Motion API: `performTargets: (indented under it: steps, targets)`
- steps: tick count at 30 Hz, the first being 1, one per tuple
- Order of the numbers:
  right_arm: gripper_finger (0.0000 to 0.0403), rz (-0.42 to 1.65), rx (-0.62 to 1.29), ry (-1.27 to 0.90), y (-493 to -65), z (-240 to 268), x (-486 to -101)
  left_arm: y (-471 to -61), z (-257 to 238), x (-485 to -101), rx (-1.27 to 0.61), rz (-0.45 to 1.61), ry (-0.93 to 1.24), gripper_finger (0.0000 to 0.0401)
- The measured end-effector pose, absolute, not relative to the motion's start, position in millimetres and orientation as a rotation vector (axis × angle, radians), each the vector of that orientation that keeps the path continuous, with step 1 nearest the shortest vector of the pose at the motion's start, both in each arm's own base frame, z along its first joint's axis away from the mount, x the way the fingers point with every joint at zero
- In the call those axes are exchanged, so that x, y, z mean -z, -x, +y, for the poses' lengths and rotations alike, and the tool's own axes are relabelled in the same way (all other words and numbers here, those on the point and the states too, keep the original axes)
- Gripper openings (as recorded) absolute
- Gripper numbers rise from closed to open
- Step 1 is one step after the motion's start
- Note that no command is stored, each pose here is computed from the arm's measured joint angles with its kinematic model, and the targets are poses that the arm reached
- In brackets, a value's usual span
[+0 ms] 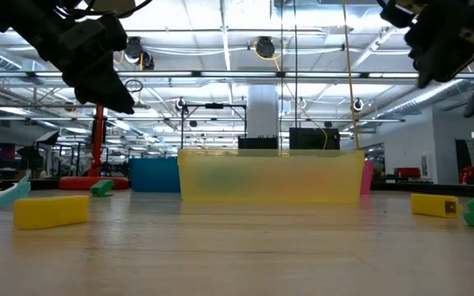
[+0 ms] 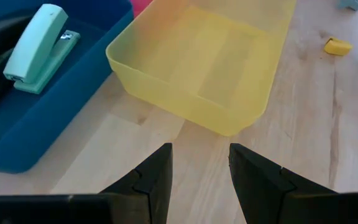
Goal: Pick and place Stapler, Stapler remover, tape
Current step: Put the right yellow small stapler into the blue bin
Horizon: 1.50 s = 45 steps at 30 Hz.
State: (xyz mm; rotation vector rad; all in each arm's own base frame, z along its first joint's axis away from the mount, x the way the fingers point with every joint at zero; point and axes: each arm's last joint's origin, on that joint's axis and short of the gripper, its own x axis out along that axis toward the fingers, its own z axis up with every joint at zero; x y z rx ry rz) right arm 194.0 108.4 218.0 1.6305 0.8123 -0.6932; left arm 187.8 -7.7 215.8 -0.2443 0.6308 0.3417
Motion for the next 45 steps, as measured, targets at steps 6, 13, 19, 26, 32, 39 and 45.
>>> performTargets:
  steps: [6, 13, 19, 26, 32, 39, 45]
  targets:
    - [0.0206, 0.713, 0.685, -1.652, -199, 106, -219, -188, -7, -216, -0.358, 0.629, 0.232, 0.0157]
    - [0.0205, 0.642, 0.643, -1.678, -204, 105, -216, -188, -7, -216, -0.372, 0.625, 0.209, 0.0157]
    - [0.0205, 0.775, 0.727, -1.608, -206, 109, -220, -188, -6, -216, -0.377, 0.623, 0.21, 0.0157]
    - [0.0206, 1.041, 0.93, -1.463, -229, 124, -236, -188, -6, -216, -0.384, 0.614, 0.226, 0.0157]
    - [0.0206, 1.116, 0.974, -1.418, -250, 131, -219, -188, -6, -217, -0.404, 0.607, 0.22, 0.0157]
    - [0.0208, 1.147, 1.008, -1.332, -258, 118, -209, -188, -6, -217, -0.406, 0.605, 0.222, 0.0157]
    - [0.0208, 1.236, 1.011, -1.269, -267, 111, -193, -188, -6, -217, -0.406, 0.605, 0.222, 0.0157]
